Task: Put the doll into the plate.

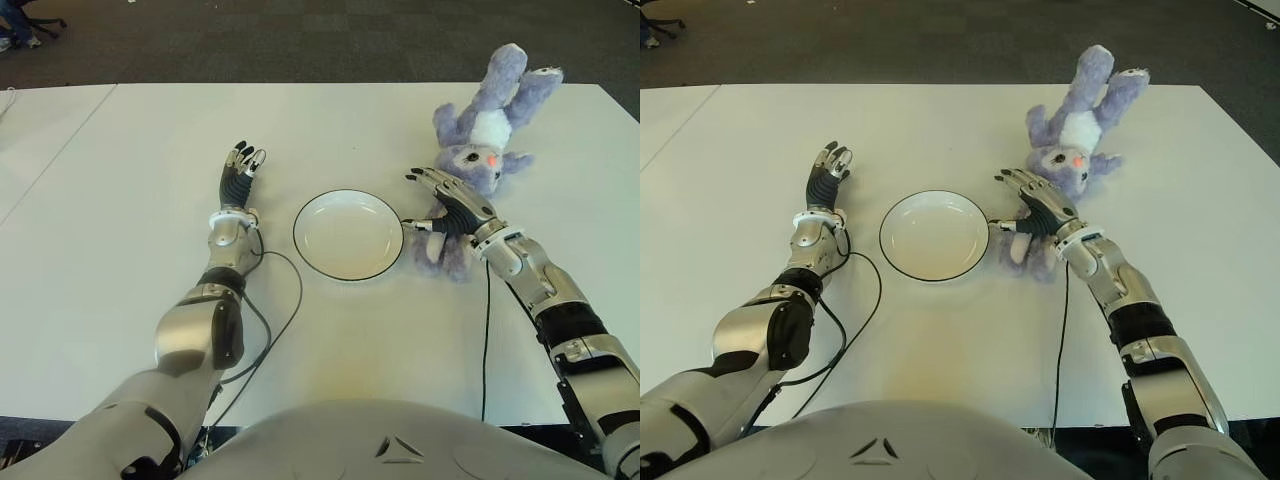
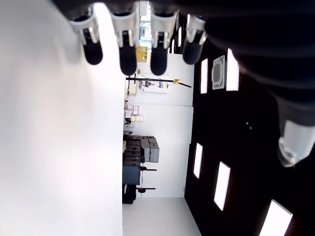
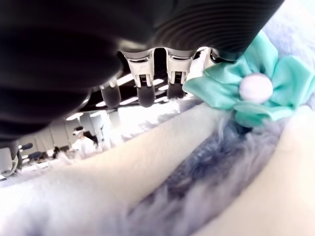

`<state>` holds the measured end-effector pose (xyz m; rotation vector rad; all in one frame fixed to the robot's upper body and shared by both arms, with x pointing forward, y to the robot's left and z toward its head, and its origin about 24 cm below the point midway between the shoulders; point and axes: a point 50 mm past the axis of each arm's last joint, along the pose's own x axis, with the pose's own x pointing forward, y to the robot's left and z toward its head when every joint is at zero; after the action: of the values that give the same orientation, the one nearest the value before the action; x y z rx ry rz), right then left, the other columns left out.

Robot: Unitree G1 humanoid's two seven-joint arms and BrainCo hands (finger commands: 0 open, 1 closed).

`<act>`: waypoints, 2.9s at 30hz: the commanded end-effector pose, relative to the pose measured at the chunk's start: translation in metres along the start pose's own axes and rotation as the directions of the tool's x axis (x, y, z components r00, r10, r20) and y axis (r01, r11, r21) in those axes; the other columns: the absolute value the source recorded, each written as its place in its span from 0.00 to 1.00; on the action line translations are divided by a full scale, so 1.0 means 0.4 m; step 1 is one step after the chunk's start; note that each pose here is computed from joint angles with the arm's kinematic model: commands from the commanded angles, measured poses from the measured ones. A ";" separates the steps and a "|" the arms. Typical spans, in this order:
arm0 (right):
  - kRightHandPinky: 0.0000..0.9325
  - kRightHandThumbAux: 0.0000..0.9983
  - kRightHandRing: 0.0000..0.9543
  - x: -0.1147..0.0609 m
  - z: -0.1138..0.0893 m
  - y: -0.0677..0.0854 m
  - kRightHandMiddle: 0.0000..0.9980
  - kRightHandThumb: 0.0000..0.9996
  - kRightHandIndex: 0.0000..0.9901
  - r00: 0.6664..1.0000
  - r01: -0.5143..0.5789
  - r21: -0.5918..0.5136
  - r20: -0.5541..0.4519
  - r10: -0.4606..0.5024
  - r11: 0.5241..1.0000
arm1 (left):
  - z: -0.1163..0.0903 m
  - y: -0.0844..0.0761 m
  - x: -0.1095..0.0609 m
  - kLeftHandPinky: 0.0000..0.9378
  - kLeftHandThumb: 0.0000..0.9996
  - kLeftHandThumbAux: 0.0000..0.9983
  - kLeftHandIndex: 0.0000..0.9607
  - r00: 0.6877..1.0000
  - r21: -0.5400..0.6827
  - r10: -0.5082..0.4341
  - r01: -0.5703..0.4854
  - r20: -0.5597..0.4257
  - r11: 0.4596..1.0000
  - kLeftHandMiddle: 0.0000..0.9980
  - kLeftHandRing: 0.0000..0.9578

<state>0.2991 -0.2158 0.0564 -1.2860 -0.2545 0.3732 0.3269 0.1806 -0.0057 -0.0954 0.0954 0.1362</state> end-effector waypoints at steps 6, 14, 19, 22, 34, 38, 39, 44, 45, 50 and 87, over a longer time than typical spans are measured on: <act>0.00 0.38 0.00 0.002 -0.035 0.005 0.00 0.19 0.02 0.999 -0.016 -0.034 -0.030 0.015 0.999 | -0.225 0.021 -0.160 0.10 0.00 0.48 0.11 0.922 -0.030 0.034 -0.049 -0.386 0.998 0.13 0.12; 0.00 0.42 0.00 0.009 -0.062 -0.008 0.00 0.20 0.03 0.997 0.048 -0.062 -0.060 -0.052 0.997 | -0.226 0.024 -0.161 0.11 0.00 0.48 0.11 0.921 -0.023 0.037 -0.050 -0.389 0.998 0.13 0.12; 0.00 0.44 0.00 0.014 -0.090 -0.053 0.00 0.21 0.05 0.988 0.117 -0.103 -0.084 -0.126 0.988 | -0.226 0.026 -0.162 0.10 0.00 0.49 0.11 0.920 -0.028 0.037 -0.052 -0.390 0.998 0.13 0.12; 0.00 0.44 0.00 0.013 -0.097 -0.080 0.00 0.21 0.05 0.982 0.156 -0.126 -0.083 -0.167 0.980 | -0.226 0.027 -0.162 0.10 0.00 0.49 0.11 0.920 -0.024 0.038 -0.052 -0.390 0.998 0.13 0.12; 0.00 0.49 0.00 -0.031 -0.044 -0.152 0.00 0.18 0.03 0.948 0.318 -0.136 0.033 -0.317 0.938 | -0.227 0.029 -0.164 0.11 0.00 0.50 0.11 0.920 -0.015 0.037 -0.047 -0.390 0.999 0.13 0.13; 0.00 0.47 0.00 -0.037 -0.019 -0.149 0.00 0.17 0.02 0.942 0.335 -0.122 0.074 -0.328 0.934 | -0.227 0.029 -0.163 0.11 0.00 0.51 0.11 0.918 -0.006 0.036 -0.042 -0.395 0.999 0.13 0.12; 0.00 0.47 0.00 -0.038 -0.017 -0.149 0.00 0.17 0.02 0.941 0.336 -0.122 0.075 -0.329 0.934 | -0.227 0.029 -0.163 0.11 0.00 0.51 0.11 0.918 -0.006 0.036 -0.042 -0.395 0.999 0.13 0.12; 0.00 0.46 0.00 -0.044 0.094 -0.149 0.00 0.15 0.01 0.895 0.391 0.003 0.230 -0.381 0.920 | -0.226 0.030 -0.161 0.11 0.00 0.51 0.11 0.917 -0.006 0.041 -0.048 -0.396 0.999 0.13 0.12; 0.00 0.45 0.00 -0.056 0.133 -0.161 0.00 0.18 0.02 0.869 0.415 0.056 0.272 -0.414 0.908 | -0.226 0.030 -0.161 0.11 0.00 0.51 0.10 0.919 -0.005 0.043 -0.048 -0.393 0.999 0.13 0.12; 0.00 0.43 0.00 -0.095 0.195 -0.190 0.00 0.23 0.04 0.816 0.450 0.155 0.328 -0.476 0.879 | -0.225 0.032 -0.161 0.10 0.00 0.50 0.10 0.919 0.004 0.044 -0.047 -0.391 0.999 0.13 0.12; 0.05 0.41 0.00 -0.025 -0.008 -0.283 0.01 0.19 0.08 0.729 0.662 0.025 0.211 -0.652 0.749 | -0.224 0.027 -0.159 0.10 0.00 0.49 0.12 0.920 0.004 0.041 -0.043 -0.390 0.999 0.14 0.13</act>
<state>0.2875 -0.2349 0.1678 -1.0508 -0.9115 -0.0661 0.3272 0.1807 -0.0045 -0.0806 0.0884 0.1286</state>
